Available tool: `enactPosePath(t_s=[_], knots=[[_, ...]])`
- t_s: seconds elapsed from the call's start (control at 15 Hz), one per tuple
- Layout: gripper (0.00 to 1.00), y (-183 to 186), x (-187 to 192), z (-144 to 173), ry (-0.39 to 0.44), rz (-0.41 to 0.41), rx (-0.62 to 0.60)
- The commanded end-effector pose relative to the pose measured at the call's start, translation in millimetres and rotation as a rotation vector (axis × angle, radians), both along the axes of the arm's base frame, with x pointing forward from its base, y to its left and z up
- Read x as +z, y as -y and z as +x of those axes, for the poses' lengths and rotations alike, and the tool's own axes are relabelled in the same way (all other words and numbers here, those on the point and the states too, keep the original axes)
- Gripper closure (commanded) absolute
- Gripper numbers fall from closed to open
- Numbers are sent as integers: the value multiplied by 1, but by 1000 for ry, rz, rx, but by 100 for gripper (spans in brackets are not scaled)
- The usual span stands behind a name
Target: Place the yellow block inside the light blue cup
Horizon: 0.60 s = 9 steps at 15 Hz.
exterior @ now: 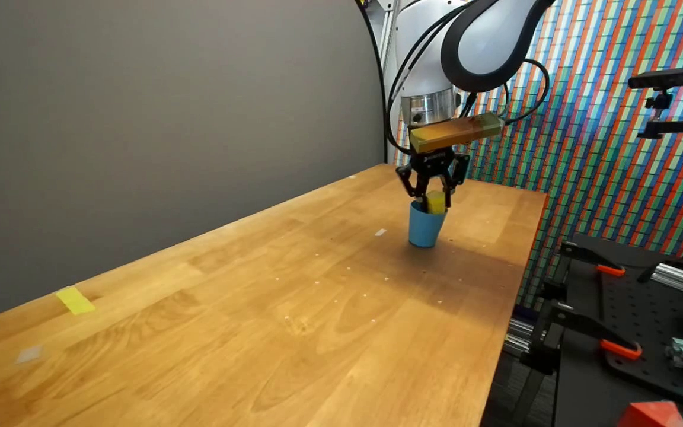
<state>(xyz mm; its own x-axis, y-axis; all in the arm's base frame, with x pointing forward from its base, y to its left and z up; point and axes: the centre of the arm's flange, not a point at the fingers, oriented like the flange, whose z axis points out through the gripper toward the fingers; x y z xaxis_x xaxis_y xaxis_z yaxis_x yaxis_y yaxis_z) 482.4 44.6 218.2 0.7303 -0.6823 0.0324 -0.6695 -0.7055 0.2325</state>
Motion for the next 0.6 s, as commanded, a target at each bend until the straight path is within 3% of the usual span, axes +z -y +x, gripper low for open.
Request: enactPosePath(t_s=[0.0, 0.2, 0.53], knots=[[21, 0, -7, 15, 12, 1, 35], [1, -3, -2, 26, 16, 27, 68], [0, -31, 67, 42, 126, 236, 206]])
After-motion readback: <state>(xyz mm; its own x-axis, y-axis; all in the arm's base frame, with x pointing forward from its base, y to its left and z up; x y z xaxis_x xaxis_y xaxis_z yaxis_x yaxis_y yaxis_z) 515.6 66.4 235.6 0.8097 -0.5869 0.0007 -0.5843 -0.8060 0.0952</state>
